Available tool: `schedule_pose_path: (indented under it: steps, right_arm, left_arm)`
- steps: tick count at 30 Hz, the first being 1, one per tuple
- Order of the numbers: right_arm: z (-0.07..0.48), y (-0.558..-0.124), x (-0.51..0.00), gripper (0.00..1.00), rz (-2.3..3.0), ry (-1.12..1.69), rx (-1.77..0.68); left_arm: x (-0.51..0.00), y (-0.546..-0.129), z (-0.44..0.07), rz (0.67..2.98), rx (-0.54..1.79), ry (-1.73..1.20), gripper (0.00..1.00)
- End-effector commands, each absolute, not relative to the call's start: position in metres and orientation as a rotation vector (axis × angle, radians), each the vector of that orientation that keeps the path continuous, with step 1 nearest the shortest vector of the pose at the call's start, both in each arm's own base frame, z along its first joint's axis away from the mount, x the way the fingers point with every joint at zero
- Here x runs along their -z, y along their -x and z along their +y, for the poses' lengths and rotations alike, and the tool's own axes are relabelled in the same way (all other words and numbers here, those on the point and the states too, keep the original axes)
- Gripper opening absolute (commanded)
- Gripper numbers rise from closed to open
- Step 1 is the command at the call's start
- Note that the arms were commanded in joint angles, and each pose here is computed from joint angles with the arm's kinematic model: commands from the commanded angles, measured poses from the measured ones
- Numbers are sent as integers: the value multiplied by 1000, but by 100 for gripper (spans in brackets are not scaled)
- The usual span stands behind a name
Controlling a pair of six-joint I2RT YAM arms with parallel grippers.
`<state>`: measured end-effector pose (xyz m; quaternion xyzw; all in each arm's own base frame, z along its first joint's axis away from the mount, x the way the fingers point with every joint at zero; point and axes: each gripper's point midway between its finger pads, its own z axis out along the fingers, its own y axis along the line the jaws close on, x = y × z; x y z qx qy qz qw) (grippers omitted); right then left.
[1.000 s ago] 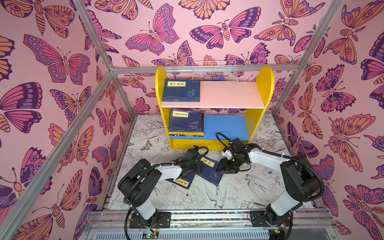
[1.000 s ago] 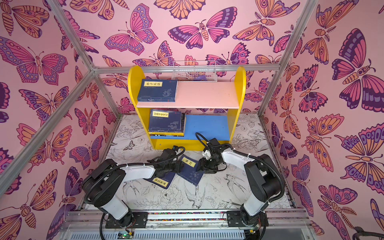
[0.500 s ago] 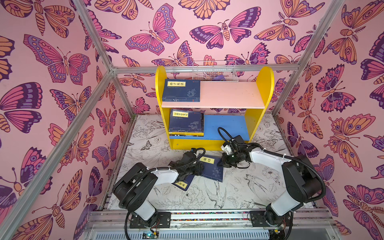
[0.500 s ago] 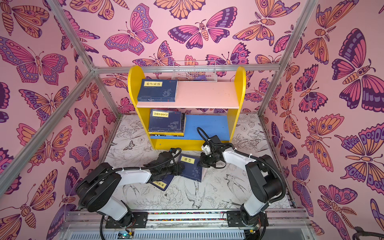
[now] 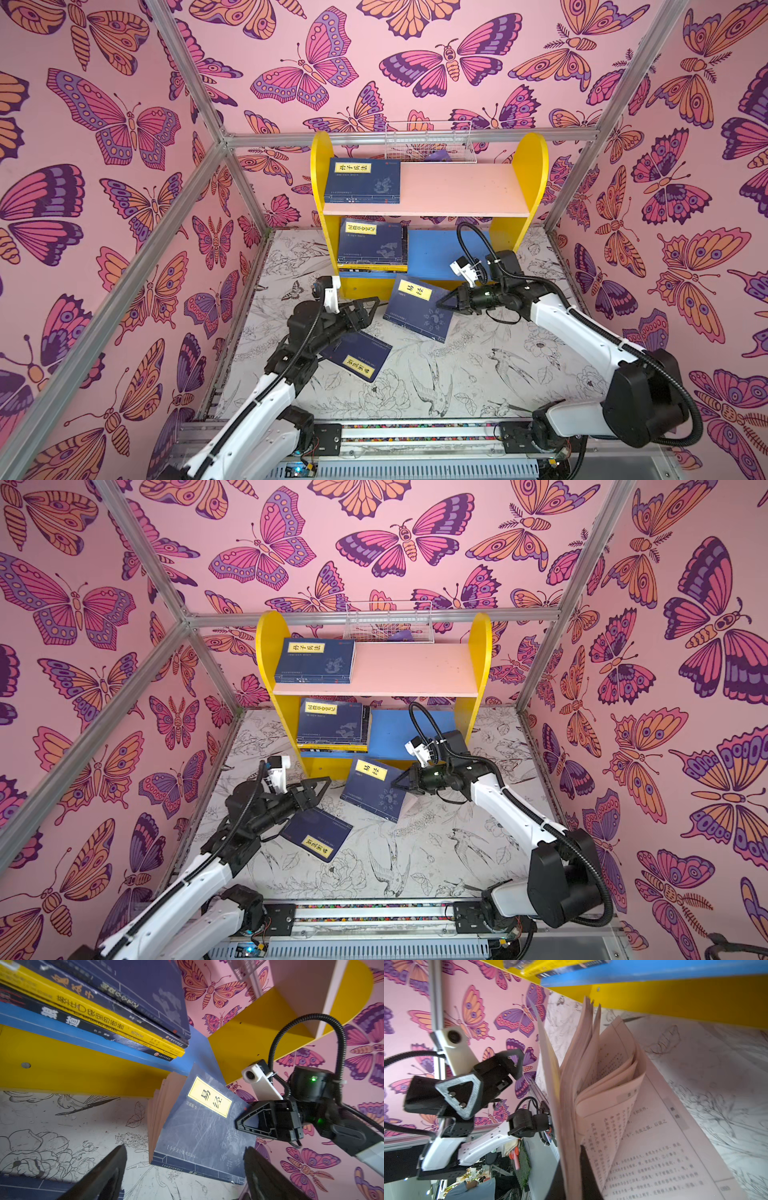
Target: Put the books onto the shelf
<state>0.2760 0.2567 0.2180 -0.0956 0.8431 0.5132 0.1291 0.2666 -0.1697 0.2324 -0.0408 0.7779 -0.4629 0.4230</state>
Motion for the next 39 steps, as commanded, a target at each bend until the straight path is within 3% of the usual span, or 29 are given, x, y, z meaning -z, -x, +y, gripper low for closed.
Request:
schedule_pose_path:
  steps: [1, 7, 18, 21, 27, 30, 33, 35, 39]
  right_arm:
    - [269, -275, -268, 0, 2286, 393, -1658]
    - [277, -280, -290, 0, 2190, 418, -1745]
    - [294, -255, -283, 0, 2219, 552, -1773]
    - [297, -251, -285, 0, 2207, 579, -1778]
    - [297, -254, -277, 0, 2240, 568, -1737]
    - [289, -266, -264, 15, 2308, 487, -1620]
    - [266, -290, -253, 48, 2339, 298, -1458]
    - [245, -301, -255, 64, 2292, 190, -1382]
    - [226, -295, -284, 71, 2117, 236, -1317]
  left_arm:
    - [-215, -243, -180, 2063, 1342, 137, 90]
    - [-222, -241, -184, 2005, 1449, 158, 90]
    - [-247, -251, -193, 1897, 1522, 85, 81]
    - [-247, -250, -196, 1905, 1541, 72, 67]
    - [-253, -245, -198, 1879, 1585, 49, 22]
    - [-261, -242, -196, 1844, 1582, 40, 6]
    - [-275, -237, -193, 1789, 1584, 25, 3]
    - [-291, -230, -192, 1720, 1600, -20, 0]
    - [-329, -208, -187, 1565, 1620, -129, 0]
